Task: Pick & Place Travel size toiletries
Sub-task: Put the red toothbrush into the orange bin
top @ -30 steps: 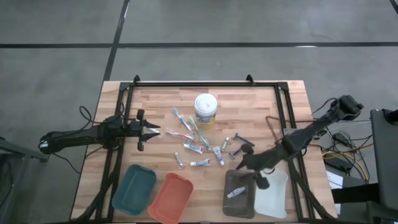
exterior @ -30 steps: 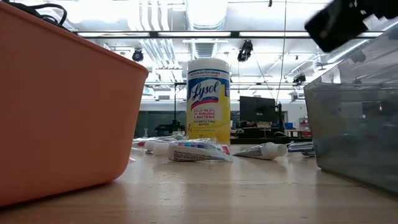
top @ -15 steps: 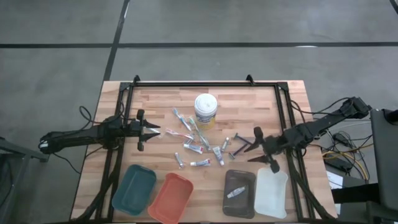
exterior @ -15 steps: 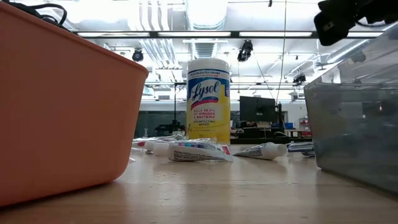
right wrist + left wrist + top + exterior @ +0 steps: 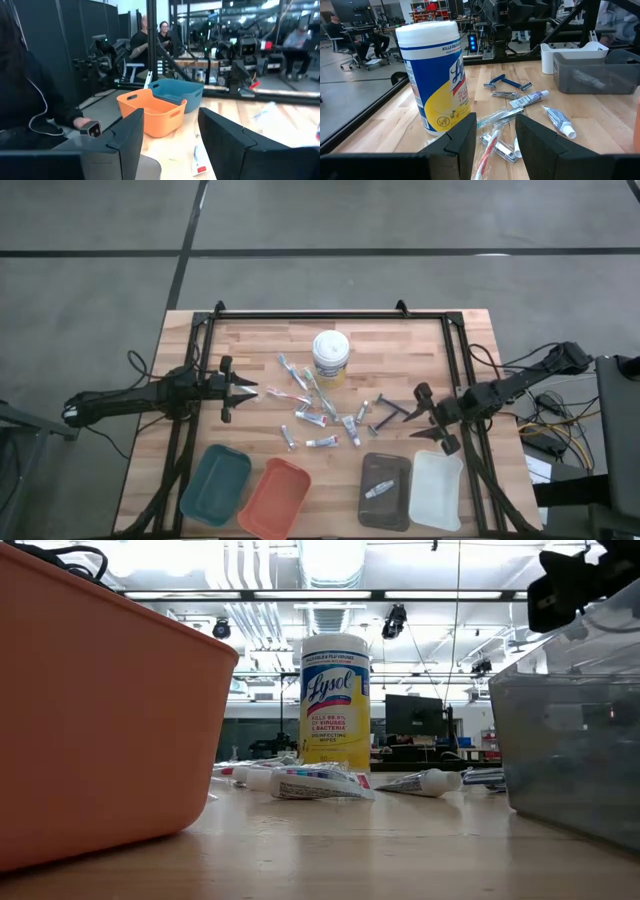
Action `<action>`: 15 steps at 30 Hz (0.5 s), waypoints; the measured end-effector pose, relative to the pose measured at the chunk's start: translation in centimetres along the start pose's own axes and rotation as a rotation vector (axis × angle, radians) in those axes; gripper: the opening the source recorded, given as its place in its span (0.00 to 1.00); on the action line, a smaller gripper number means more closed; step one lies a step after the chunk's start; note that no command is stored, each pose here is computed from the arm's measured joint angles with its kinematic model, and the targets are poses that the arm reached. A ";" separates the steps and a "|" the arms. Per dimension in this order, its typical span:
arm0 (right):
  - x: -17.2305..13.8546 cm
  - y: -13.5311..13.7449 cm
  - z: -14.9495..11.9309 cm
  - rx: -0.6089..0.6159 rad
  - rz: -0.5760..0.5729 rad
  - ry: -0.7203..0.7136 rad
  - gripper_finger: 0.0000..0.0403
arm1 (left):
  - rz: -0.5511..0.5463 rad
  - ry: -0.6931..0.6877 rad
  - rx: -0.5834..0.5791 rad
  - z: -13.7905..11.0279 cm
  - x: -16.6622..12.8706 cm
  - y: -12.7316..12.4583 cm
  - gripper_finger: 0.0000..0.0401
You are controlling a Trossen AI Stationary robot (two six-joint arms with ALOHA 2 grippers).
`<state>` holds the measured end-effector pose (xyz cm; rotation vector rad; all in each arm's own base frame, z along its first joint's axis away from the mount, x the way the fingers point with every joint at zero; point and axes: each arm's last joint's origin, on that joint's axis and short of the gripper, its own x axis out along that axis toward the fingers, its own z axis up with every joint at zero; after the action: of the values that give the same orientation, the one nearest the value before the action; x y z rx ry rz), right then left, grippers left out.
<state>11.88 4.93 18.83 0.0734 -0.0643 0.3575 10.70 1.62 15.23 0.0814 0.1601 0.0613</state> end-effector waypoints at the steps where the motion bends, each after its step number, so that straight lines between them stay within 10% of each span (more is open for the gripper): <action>1: -0.2 0.0 -0.1 -0.018 0.001 -0.007 0.45 | 0.000 0.000 0.000 0.0 0.0 0.0 0.36; 15: -3.0 -0.2 -0.4 -0.139 0.005 -0.055 0.45 | 0.000 0.000 0.000 0.0 0.0 0.0 0.36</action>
<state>9.13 3.77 18.21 -0.0546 -0.1440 0.3546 10.70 1.62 15.23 0.0813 0.1603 0.0610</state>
